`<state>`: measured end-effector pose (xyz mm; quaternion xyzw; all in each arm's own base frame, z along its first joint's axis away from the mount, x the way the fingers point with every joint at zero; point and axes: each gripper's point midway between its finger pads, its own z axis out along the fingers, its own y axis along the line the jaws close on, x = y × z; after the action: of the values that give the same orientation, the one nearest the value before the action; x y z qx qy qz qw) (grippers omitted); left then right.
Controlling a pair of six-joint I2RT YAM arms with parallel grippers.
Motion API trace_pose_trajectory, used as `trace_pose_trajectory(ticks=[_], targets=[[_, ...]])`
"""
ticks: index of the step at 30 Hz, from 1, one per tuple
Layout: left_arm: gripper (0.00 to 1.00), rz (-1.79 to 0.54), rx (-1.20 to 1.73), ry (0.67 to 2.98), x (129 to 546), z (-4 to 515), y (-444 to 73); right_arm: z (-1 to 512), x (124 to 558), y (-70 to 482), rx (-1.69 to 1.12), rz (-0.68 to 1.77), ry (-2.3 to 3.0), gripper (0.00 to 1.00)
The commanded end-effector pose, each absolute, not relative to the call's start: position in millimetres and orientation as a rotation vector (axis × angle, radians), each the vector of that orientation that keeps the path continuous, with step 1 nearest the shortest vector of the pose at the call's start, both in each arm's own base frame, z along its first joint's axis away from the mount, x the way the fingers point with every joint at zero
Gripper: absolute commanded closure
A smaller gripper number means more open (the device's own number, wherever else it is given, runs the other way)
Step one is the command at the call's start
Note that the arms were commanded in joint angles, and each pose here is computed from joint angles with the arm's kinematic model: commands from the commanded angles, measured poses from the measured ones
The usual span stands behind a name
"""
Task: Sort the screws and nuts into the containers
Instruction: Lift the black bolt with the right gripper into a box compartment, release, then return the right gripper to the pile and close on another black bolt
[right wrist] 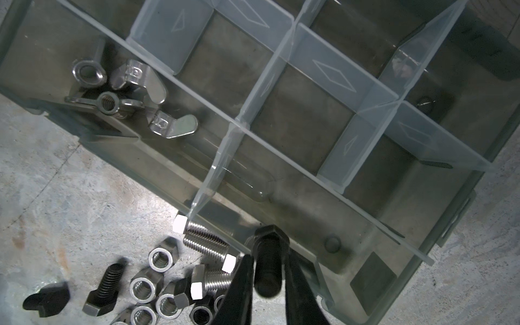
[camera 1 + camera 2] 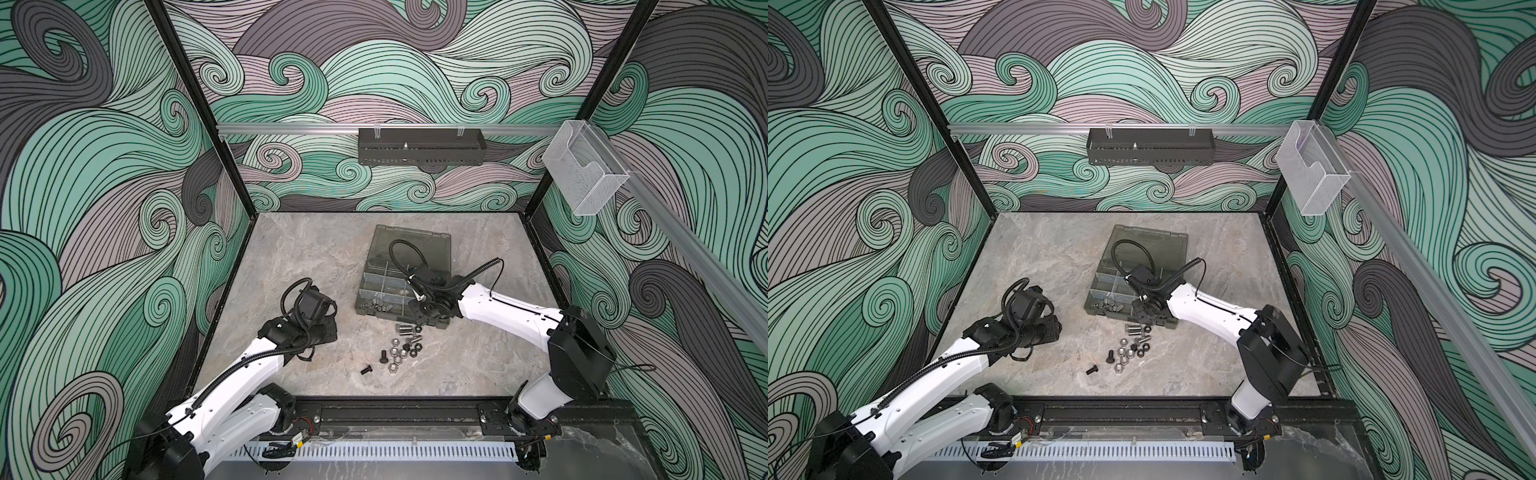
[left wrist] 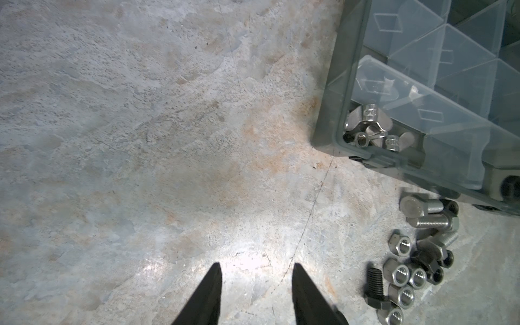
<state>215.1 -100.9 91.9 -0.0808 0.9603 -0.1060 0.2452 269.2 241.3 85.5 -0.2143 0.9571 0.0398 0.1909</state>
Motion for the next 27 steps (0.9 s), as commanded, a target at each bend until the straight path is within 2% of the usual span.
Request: trace_pose_trajectory(ticks=[1, 6, 27], targets=[[0.56, -0.302, -0.252, 2.61, 215, 98, -99, 87, 274, 237, -0.574, 0.085, 2.673, 0.68], [0.56, -0.302, -0.255, 2.611, 214, 98, -99, 88, 273, 236, -0.574, 0.086, 2.673, 0.65], [0.56, -0.273, -0.27, 2.594, 212, 100, -92, 99, 254, 260, -0.623, 0.206, 2.658, 0.65]])
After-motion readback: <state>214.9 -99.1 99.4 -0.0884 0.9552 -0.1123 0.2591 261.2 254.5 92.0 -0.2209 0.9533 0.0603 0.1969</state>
